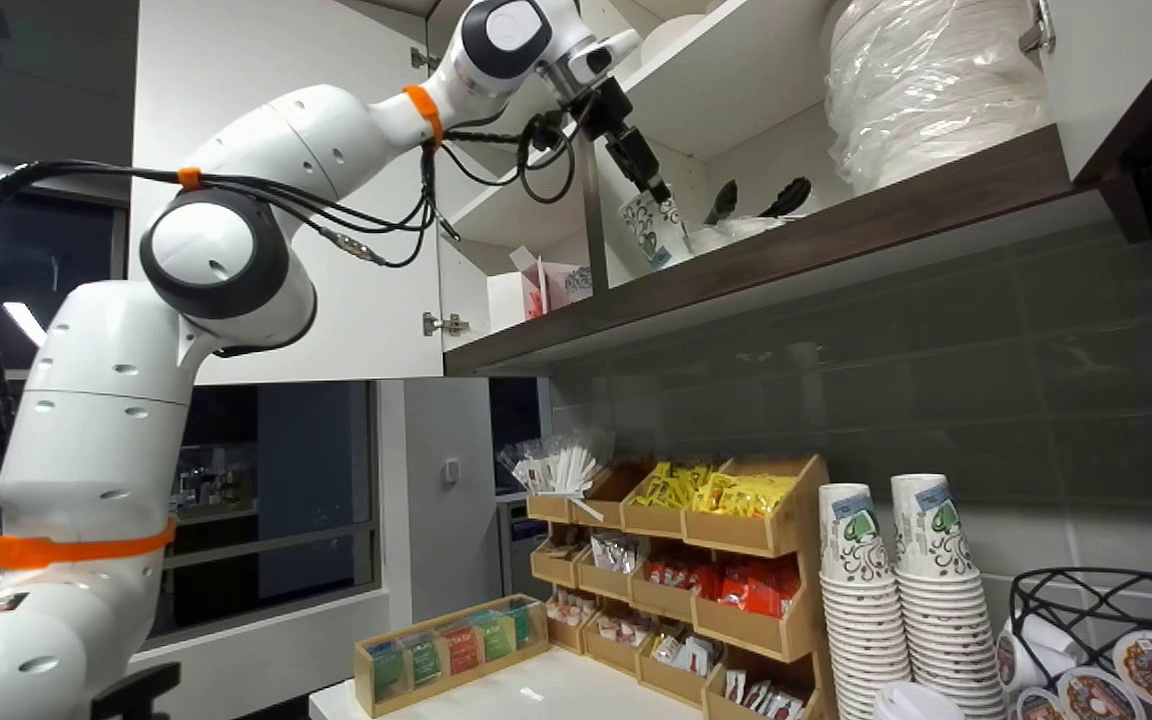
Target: Put the paper cup inside the bottom right shelf of the cabinet
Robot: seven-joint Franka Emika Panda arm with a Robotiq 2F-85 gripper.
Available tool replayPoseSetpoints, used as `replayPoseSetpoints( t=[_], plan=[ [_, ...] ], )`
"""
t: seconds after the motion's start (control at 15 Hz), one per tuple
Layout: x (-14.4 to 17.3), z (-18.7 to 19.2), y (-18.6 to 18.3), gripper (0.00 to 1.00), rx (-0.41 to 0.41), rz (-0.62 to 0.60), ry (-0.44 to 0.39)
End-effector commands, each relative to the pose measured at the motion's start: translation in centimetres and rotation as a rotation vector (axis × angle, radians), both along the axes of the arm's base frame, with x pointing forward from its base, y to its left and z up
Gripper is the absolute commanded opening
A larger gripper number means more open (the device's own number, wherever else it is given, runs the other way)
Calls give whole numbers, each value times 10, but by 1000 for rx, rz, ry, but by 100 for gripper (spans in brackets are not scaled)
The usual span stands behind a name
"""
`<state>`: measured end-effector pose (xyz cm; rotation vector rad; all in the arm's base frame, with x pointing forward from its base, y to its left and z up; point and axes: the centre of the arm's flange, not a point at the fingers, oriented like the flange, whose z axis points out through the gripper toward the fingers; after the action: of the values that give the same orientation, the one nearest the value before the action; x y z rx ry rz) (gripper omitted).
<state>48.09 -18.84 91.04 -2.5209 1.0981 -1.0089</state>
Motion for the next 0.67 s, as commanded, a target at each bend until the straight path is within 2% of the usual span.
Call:
replayPoseSetpoints(
  t=[0.0,0.07,0.13,0.6],
  plan=[
    [22,10,-7,60,17,1,1],
    [25,8,-7,64,20,1,10],
    [28,7,-8,64,35,5,27],
    [30,10,-9,9,162,33,63]
  ],
)
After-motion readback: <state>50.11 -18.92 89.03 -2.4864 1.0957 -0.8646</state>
